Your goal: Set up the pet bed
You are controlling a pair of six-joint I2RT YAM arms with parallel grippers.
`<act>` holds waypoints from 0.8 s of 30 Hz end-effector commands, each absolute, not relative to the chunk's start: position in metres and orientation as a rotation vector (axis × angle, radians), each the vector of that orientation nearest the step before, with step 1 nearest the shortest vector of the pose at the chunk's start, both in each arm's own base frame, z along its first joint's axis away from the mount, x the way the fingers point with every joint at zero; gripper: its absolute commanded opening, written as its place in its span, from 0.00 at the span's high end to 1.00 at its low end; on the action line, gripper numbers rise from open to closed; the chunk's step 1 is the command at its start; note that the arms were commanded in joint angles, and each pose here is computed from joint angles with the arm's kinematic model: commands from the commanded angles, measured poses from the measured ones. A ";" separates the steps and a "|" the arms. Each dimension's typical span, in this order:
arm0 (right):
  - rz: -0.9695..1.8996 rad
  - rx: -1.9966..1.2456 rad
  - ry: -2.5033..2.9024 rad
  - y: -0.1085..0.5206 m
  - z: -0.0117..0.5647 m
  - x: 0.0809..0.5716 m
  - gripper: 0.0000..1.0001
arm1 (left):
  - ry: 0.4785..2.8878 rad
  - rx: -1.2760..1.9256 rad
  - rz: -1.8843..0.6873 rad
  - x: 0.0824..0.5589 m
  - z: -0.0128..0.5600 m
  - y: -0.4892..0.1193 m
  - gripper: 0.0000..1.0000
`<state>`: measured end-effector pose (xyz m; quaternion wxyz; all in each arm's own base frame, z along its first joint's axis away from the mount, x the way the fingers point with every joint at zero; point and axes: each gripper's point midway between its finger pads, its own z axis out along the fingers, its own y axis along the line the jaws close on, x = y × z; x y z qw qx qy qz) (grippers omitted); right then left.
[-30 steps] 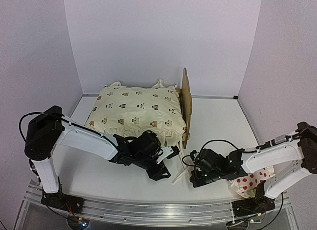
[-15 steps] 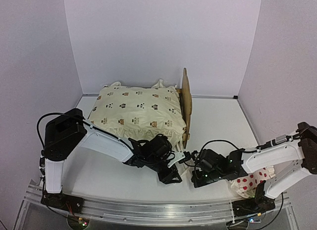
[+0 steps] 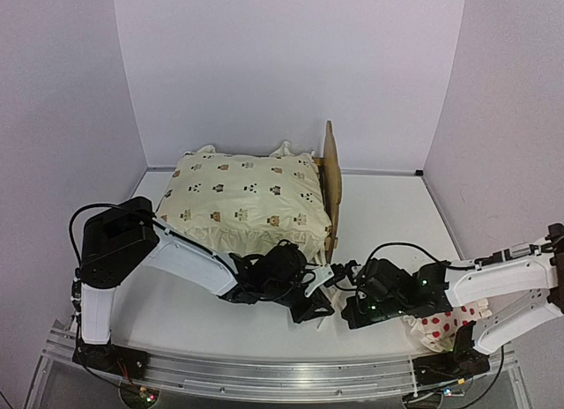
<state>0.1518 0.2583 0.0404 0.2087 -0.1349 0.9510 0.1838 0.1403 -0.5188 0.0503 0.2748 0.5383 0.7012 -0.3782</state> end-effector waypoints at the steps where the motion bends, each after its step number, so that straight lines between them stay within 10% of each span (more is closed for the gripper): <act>1: 0.633 -0.338 2.537 0.279 0.072 0.163 1.00 | 1.953 1.443 -0.978 0.138 0.024 -0.511 0.81; 10: 0.643 -0.294 2.509 0.272 0.080 0.165 1.00 | 1.949 1.390 -0.975 0.140 0.019 -0.505 0.54; 19: 0.635 -0.260 2.496 0.265 0.083 0.166 1.00 | 1.922 1.343 -0.988 0.143 0.018 -0.505 0.99; 24: 0.625 -0.245 2.519 0.260 0.077 0.163 1.00 | 1.927 1.276 -0.898 0.158 0.022 -0.497 1.00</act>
